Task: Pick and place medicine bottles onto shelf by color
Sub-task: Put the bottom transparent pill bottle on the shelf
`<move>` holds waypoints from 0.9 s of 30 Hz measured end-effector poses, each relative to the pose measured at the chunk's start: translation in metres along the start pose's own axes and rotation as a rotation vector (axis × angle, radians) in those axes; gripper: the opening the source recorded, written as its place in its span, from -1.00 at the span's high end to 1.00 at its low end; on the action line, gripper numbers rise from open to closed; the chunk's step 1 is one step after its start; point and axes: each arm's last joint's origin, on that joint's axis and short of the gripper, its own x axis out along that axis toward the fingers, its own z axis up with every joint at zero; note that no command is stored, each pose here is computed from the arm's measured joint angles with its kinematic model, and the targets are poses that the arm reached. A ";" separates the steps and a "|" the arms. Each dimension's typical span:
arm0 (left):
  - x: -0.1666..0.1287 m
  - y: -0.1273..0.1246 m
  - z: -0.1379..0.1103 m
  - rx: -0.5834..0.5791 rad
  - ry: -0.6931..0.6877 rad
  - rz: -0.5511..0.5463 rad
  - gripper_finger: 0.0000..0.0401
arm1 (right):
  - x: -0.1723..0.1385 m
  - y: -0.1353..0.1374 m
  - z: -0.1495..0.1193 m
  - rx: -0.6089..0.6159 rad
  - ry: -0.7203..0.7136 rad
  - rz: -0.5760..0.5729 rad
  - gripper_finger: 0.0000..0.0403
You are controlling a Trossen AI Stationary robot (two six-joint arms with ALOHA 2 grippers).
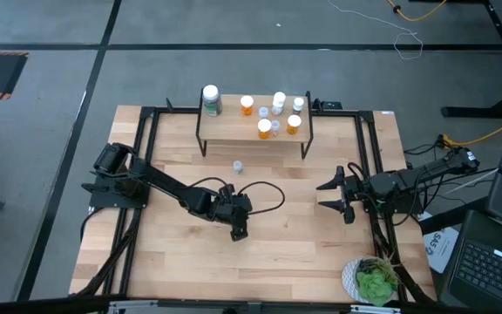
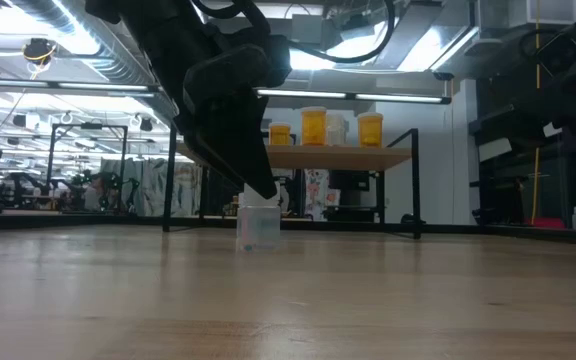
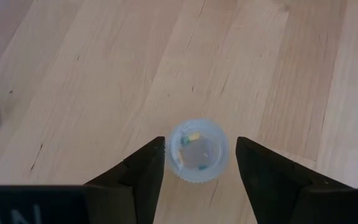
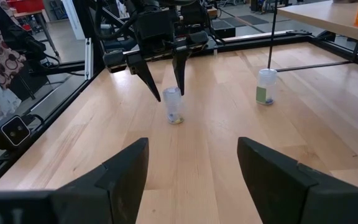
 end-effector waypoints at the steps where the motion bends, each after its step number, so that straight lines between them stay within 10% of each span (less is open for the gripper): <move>1: 0.000 0.000 0.000 0.000 0.000 0.000 0.04 | 0.000 0.000 0.000 0.000 0.000 0.000 -0.23; 27: 0.000 0.000 0.000 -0.045 -0.004 0.005 0.37 | 0.000 0.000 0.000 -0.003 0.000 0.000 -0.23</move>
